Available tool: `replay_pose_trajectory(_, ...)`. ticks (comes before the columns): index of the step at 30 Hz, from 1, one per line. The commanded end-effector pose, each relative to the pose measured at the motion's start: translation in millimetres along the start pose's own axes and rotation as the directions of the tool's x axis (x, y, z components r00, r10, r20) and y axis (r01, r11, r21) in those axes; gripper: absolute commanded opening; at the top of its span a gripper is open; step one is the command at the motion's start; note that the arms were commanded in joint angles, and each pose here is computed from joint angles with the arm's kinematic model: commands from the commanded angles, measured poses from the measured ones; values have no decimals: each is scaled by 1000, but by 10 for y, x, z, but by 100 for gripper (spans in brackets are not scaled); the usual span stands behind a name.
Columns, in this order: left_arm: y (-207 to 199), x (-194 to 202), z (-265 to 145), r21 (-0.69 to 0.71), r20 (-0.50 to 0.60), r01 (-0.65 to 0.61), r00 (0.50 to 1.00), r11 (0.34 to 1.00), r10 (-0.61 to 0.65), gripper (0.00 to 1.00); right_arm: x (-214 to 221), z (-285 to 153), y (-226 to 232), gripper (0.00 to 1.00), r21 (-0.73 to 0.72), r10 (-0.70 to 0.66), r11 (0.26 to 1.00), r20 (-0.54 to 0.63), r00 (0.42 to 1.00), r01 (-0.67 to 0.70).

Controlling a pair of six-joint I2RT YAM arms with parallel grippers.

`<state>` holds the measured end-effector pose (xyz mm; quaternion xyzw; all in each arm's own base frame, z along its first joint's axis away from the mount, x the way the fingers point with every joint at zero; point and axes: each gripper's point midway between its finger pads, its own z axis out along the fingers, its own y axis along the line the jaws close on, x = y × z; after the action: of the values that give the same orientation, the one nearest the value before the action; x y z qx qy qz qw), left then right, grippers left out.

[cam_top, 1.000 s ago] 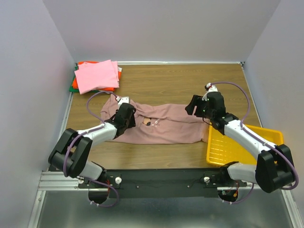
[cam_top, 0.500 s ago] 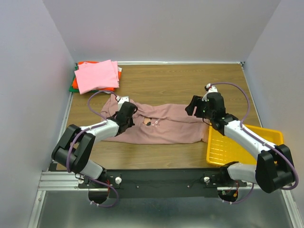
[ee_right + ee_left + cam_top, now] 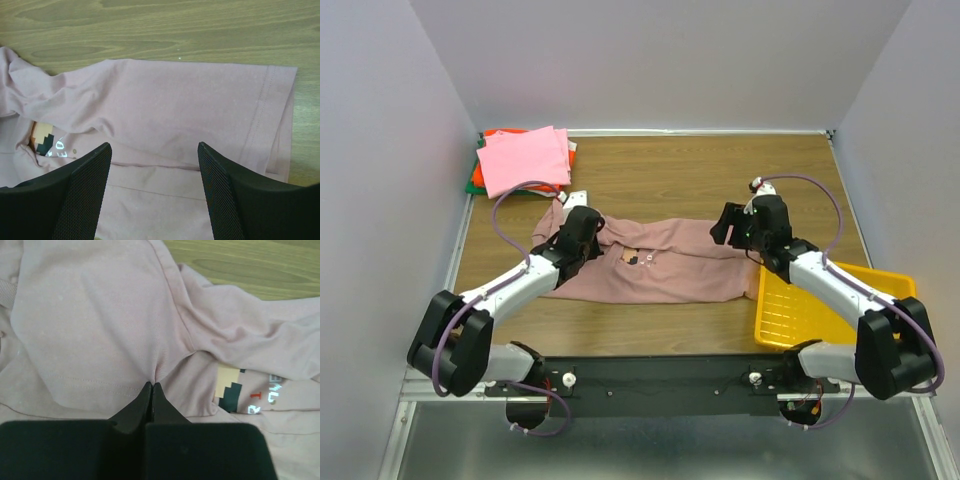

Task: Fold and stack the t-shirts
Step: Fold the tshirt

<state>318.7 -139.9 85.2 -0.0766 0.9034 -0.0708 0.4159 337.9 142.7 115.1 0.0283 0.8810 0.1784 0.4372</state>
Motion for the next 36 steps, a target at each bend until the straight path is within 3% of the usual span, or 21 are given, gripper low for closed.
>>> replay_pose_trajectory(1, -111, 68, -96, 63, -44, -3, 999, 998, 5, 0, 74, 70, -102, 77, 45, 2, 999, -10, 1000, -1)
replay_pose_trajectory(11, -276, 229, -211, 174, -81, -8, 996, 985, 22, 0, 131, 111, -128, 77, 56, 10, 998, -30, 999, -8)
replay_pose_trajectory(13, -284, 219, -203, 176, -78, -13, 997, 984, 27, 7, 146, 122, -110, 77, 47, 13, 999, -38, 999, -11)
replay_pose_trajectory(14, -273, 153, -204, 160, -61, -17, 998, 987, 27, 26, 133, 124, -96, 77, 41, 12, 999, -37, 999, -10)
replay_pose_trajectory(15, -239, 142, -205, 139, -60, -18, 998, 990, 27, 57, 155, 133, -90, 77, 37, 13, 999, -46, 999, -12)
replay_pose_trajectory(16, -186, 60, -202, 100, -33, -8, 999, 995, 11, 66, 163, 135, -85, 77, 33, 12, 999, -49, 999, -10)
replay_pose_trajectory(17, -145, 13, -200, 74, -19, 0, 1000, 997, 2, 83, 161, 138, -82, 77, 32, 10, 999, -50, 999, -9)
replay_pose_trajectory(24, 315, -27, -187, -97, 50, 140, 989, 985, -136, 82, 169, 143, -94, 77, 34, -2, 999, -52, 999, 4)
replay_pose_trajectory(29, 492, 64, -52, -100, 43, 212, 977, 972, -209, 77, 181, 146, -96, 77, 34, -2, 999, -56, 998, 4)
replay_pose_trajectory(36, 593, 151, 64, -132, 20, 216, 976, 967, -216, 73, 198, 139, -101, 77, 33, -3, 999, -59, 998, 5)
